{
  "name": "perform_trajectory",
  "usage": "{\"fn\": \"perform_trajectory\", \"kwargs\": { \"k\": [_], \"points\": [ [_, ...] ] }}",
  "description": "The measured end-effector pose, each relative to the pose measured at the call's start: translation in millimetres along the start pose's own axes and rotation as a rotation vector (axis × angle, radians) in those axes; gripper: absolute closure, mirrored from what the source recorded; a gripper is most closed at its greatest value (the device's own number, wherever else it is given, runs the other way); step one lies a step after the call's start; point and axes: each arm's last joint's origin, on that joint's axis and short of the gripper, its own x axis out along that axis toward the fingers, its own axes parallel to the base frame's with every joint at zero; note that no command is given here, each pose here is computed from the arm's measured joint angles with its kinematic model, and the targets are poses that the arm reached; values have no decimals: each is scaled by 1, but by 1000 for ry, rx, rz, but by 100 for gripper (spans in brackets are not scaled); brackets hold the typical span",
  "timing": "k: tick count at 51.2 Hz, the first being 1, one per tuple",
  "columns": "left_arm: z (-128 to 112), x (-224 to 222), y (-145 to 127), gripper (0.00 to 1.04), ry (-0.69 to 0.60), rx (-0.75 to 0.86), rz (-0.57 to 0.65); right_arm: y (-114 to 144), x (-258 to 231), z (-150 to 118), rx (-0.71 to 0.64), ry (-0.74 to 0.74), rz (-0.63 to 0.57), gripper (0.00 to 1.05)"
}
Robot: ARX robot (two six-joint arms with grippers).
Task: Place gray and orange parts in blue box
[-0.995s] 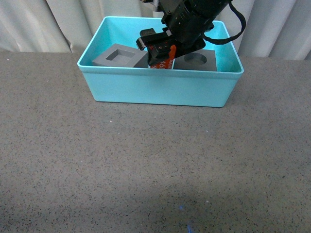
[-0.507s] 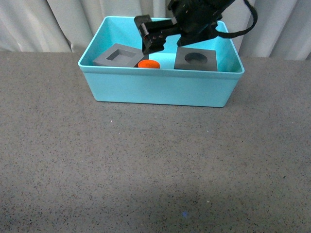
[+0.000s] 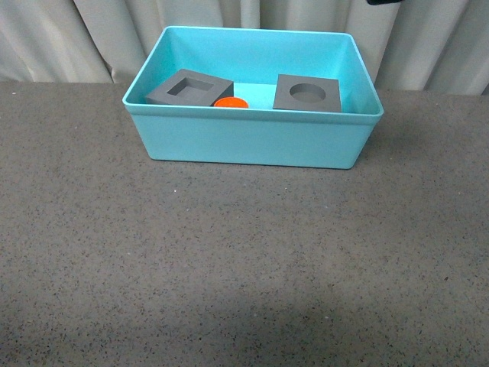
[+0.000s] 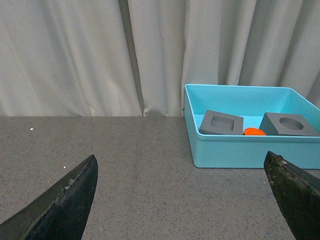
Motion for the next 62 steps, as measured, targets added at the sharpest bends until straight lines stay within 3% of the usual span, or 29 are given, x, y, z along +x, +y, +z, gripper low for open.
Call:
{"fn": "perform_trajectory", "kwargs": {
  "k": [5, 9, 14, 19, 29, 62],
  "points": [
    [0, 0, 0, 7, 0, 0, 0, -15, -22, -14, 35, -97, -133, 12],
    [0, 0, 0, 7, 0, 0, 0, -26, -42, -29, 80, -327, -153, 28],
    [0, 0, 0, 7, 0, 0, 0, -36, -68, -47, 99, -453, -165, 45],
    [0, 0, 0, 7, 0, 0, 0, -41, -85, -60, 101, -470, -166, 60],
    [0, 0, 0, 7, 0, 0, 0, -49, -120, -101, 98, -444, -161, 104],
    [0, 0, 0, 7, 0, 0, 0, -56, -176, -159, 103, -438, -166, 104]
  ]
}}
